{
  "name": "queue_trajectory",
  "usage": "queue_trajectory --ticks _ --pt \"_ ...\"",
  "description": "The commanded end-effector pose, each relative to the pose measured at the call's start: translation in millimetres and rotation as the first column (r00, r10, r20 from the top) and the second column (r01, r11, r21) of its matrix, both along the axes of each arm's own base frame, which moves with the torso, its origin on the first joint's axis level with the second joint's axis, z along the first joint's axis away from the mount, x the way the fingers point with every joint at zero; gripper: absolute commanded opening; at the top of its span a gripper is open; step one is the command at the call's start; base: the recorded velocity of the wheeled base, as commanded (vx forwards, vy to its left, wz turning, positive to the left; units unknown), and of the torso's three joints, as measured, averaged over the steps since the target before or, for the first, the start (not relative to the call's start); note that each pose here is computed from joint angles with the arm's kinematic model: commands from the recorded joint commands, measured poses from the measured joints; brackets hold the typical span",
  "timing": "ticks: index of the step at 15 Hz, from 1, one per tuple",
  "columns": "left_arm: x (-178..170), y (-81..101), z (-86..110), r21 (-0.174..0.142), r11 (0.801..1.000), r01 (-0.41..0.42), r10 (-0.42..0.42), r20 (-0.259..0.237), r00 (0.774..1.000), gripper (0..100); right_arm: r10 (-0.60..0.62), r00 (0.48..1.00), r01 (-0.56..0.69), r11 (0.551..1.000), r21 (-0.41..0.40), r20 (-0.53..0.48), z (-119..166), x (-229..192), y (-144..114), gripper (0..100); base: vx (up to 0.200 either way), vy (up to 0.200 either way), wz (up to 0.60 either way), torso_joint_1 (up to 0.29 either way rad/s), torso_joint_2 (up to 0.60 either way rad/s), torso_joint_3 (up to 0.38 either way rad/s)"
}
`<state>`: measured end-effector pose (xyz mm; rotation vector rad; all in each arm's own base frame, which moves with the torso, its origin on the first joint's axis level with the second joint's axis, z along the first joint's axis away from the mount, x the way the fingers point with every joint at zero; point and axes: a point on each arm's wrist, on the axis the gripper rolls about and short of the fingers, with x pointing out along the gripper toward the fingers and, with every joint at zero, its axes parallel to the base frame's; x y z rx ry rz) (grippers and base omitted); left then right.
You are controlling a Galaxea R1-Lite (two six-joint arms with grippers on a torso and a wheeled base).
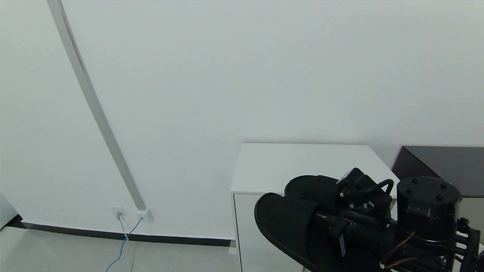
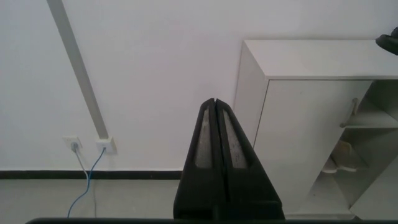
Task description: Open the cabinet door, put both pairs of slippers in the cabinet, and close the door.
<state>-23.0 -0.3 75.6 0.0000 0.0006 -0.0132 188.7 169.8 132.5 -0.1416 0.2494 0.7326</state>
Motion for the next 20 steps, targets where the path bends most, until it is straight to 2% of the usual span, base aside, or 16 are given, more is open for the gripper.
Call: queue_trajectory --ticks 1,12,18,20 --pt "0.1 0.0 0.0 0.0 1.0 -0.001 0.001 -0.001 1.0 0 0.0 1.0 0.0 1.0 -0.005 -0.006 -1.8 0.3 0.3 0 0.0 -0.2 0.0 0.012 0.01 0.002" --pt "0.1 0.0 0.1 -0.002 1.0 -0.001 0.001 0.001 1.0 0 0.0 1.0 0.0 1.0 -0.013 -0.016 -5.0 0.5 0.1 0 0.0 -0.2 0.0 0.003 0.0 0.002" --pt "0.1 0.0 0.0 -0.002 1.0 -0.001 0.001 -0.001 1.0 0 0.005 1.0 -0.006 1.0 -0.029 -0.014 -7.0 -1.3 -1.0 0 0.0 0.0 0.0 0.0 0.0 0.0" --pt "0.1 0.0 0.0 -0.002 1.0 -0.001 0.001 -0.001 1.0 0 0.013 1.0 -0.014 0.998 -0.058 -0.007 -10.6 -2.0 -1.7 0 0.0 0.0 -0.6 0.002 0.0 0.007"
